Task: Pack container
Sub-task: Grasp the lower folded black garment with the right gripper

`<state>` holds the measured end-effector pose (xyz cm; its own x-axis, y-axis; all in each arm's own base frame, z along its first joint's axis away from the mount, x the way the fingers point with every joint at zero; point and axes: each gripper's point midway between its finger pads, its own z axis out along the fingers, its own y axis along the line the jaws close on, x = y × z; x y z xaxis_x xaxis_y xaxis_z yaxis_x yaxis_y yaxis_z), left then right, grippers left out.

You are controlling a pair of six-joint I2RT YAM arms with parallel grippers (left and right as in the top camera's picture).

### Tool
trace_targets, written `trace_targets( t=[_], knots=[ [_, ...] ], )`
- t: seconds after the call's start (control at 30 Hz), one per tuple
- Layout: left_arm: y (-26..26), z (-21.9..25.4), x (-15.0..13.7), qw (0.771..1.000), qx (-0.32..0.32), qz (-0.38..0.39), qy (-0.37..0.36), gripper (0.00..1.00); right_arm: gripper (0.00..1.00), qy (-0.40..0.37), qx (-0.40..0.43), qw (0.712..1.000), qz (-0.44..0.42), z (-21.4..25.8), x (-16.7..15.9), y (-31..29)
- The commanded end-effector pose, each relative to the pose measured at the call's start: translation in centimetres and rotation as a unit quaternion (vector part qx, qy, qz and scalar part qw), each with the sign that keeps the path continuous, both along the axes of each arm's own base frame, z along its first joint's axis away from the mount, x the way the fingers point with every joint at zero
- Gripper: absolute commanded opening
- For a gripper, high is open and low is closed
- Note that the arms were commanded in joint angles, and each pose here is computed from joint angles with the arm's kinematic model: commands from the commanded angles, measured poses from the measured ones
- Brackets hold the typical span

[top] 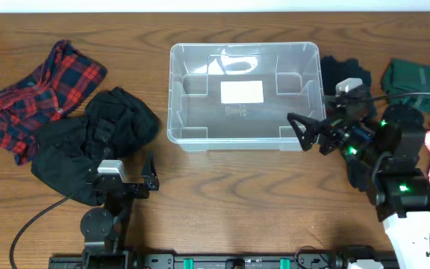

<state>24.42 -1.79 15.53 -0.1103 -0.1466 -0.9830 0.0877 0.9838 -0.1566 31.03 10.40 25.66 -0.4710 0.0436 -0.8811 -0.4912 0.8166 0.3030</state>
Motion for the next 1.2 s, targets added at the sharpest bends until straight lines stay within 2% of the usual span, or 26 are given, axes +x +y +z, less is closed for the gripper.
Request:
trace_targets(
  t=[0.0, 0.2, 0.3, 0.5, 0.7, 0.93, 1.03, 1.17],
  knots=[
    [-0.2, -1.5, -0.1, 1.0, -0.002, -0.006, 0.023, 0.98, 0.99, -0.01, 0.0, 0.999, -0.054, 2.2, 0.8, -3.0],
    [-0.2, -1.5, -0.1, 1.0, -0.002, -0.006, 0.023, 0.98, 0.99, 0.041, -0.043, 0.973, -0.222, 3.7, 1.3, -12.7],
    [-0.2, -1.5, -0.1, 1.0, -0.002, -0.006, 0.023, 0.98, 0.99, 0.075, -0.046, 0.957, -0.276, 3.8, 1.2, -16.6],
    [-0.2, -1.5, -0.1, 1.0, -0.002, -0.006, 0.023, 0.98, 0.99, 0.189, -0.003, 0.926, -0.327, -0.9, 0.6, -21.1],
    [-0.2, -1.5, -0.1, 1.0, -0.002, -0.006, 0.023, 0.98, 0.99, 0.318, 0.043, 0.876, -0.359, -7.2, -0.9, -23.7],
    [-0.2, -1.5, -0.1, 1.0, -0.002, -0.006, 0.023, 0.98, 0.99, 0.412, 0.089, 0.77, -0.478, -10.7, -5.3, -27.4],
    [-0.2, -1.5, -0.1, 1.0, -0.002, -0.006, 0.023, 0.98, 0.99, 0.432, 0.093, 0.748, -0.495, -11.7, -7.0, -27.9],
    [-0.2, -1.5, -0.1, 1.0, -0.002, -0.006, 0.023, 0.98, 0.99, 0.451, 0.103, 0.732, -0.5, -13.8, -8.2, -27.8]
  ],
)
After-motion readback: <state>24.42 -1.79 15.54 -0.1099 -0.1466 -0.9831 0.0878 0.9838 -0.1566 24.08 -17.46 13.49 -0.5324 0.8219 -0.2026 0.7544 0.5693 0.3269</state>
